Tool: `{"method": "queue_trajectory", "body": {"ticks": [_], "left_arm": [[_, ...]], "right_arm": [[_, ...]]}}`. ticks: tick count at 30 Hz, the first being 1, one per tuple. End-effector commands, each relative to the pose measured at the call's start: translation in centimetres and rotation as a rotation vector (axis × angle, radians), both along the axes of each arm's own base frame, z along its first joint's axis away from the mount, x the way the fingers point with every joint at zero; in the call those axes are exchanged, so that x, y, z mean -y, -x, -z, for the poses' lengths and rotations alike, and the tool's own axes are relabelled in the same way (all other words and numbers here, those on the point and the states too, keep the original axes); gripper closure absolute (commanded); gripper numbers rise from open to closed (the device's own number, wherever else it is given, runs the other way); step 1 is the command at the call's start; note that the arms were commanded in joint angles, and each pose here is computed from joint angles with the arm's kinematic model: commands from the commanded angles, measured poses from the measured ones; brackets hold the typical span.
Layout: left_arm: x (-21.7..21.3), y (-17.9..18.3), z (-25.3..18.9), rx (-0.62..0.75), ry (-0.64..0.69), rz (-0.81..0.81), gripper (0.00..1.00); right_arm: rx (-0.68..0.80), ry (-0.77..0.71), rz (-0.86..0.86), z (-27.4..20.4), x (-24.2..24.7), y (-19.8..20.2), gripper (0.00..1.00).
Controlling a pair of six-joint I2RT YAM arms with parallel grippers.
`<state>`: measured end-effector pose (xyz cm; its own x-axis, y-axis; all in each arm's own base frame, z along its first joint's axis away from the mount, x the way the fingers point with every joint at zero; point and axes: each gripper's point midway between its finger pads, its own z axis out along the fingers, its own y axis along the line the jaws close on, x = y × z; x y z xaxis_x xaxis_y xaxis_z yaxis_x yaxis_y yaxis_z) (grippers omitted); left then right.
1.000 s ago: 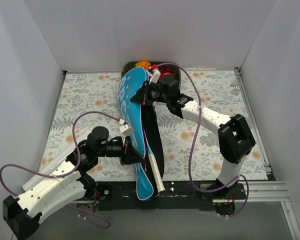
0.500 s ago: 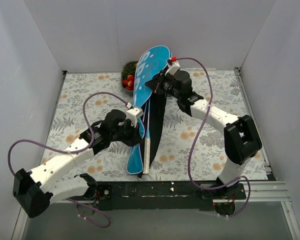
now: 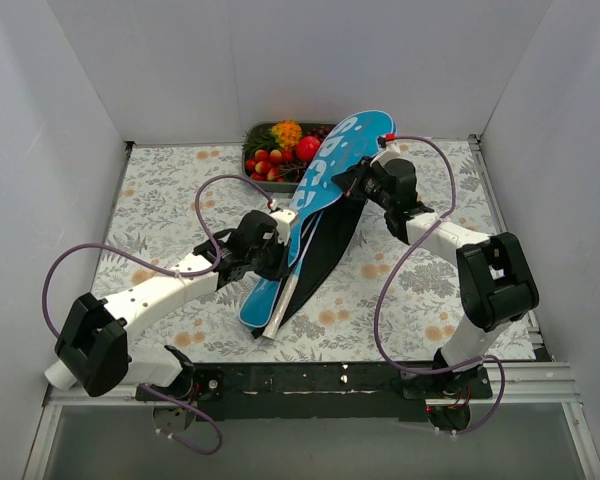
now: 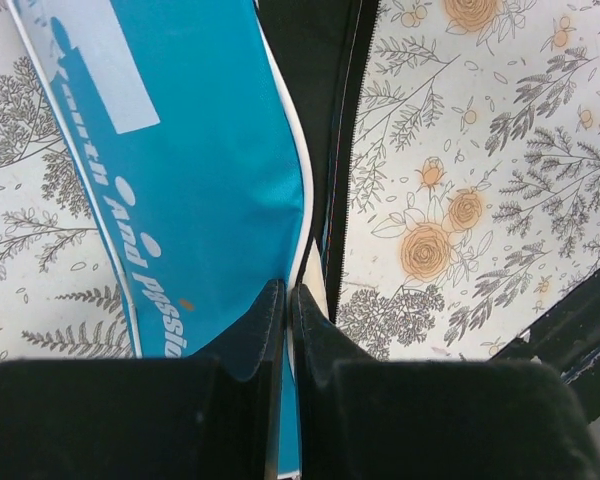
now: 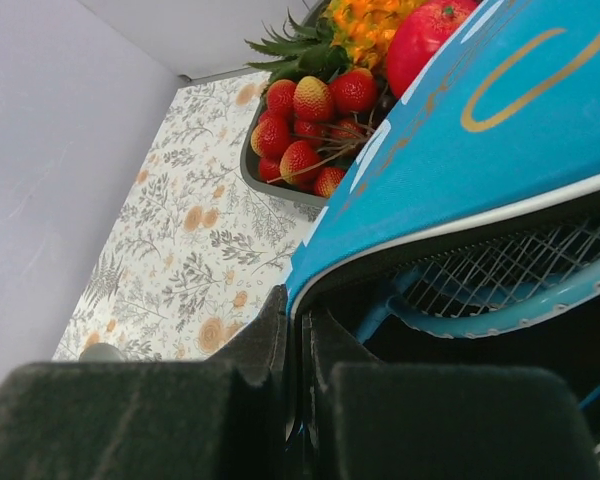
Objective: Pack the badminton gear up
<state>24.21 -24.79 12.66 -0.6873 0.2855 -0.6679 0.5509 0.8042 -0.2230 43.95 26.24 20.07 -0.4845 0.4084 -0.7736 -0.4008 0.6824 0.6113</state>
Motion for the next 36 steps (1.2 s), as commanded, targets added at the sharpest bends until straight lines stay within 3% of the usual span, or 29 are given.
{"method": "queue_trajectory", "body": {"ticks": [1,3,6,7,10,15,20,27,36], "left_arm": [[2.2,-2.9,-3.2,0.111,0.133,-0.027,1.0],[2.4,-2.7,-3.0,0.098,0.146,-0.022,1.0],[3.0,-2.4,-3.0,0.082,0.168,-0.003,1.0],[3.2,-2.3,-3.0,0.075,0.177,0.003,1.0],[3.4,-2.2,-3.0,0.067,0.187,0.013,1.0],[3.7,-2.1,-2.8,0.059,0.193,0.025,1.0],[3.8,-2.0,-2.1,0.042,0.197,0.025,1.0],[4.5,-1.7,-1.6,0.004,0.238,0.029,1.0],[5.0,-1.2,-2.2,-0.012,0.277,0.053,1.0]], "right_arm": [[-0.012,-0.043,-0.179,0.6,-2.5,1.1,0.99],[-0.025,-0.038,-0.212,0.9,-2.6,0.9,0.94],[-0.066,-0.023,-0.249,1.9,-2.8,1.1,0.66],[-0.066,-0.016,-0.255,1.9,-2.7,1.3,0.44],[-0.084,0.008,-0.292,1.7,-2.5,2.8,0.22],[-0.123,0.043,-0.279,2.1,-0.6,6.7,0.2],[-0.178,0.049,-0.276,4.0,1.5,13.4,0.19],[-0.247,0.024,-0.328,6.4,0.6,21.2,0.19],[-0.313,-0.02,-0.318,8.0,-2.4,24.3,0.3]]}}
